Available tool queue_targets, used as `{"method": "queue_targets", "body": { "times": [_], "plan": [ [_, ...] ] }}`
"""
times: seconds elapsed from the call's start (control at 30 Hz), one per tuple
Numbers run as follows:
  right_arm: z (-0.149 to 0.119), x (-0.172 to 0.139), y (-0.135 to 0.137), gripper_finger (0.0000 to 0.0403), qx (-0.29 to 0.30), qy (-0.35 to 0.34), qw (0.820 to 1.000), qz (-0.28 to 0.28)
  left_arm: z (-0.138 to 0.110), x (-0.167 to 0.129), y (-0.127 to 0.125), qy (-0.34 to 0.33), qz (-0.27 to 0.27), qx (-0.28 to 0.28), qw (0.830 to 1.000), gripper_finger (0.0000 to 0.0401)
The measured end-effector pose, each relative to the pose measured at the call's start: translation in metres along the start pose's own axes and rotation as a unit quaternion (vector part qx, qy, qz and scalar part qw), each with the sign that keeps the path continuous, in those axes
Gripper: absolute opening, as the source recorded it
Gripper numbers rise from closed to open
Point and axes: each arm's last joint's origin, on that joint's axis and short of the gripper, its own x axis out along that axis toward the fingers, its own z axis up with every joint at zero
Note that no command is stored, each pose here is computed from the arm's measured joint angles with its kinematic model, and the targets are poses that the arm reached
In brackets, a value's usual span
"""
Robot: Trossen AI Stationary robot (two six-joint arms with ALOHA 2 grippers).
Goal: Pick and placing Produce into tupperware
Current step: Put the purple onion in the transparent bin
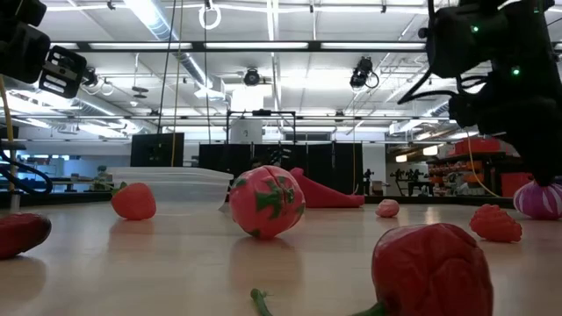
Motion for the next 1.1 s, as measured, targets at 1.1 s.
{"method": "queue_targets", "body": {
  "times": [1.1],
  "plan": [
    [0.002, 0.032, 0.005, 0.0277, 0.011, -0.050, 0.998, 0.046, 0.000, 0.000, 0.000, 0.000, 0.000, 0.000, 1.000, 0.0138]
  ]
}}
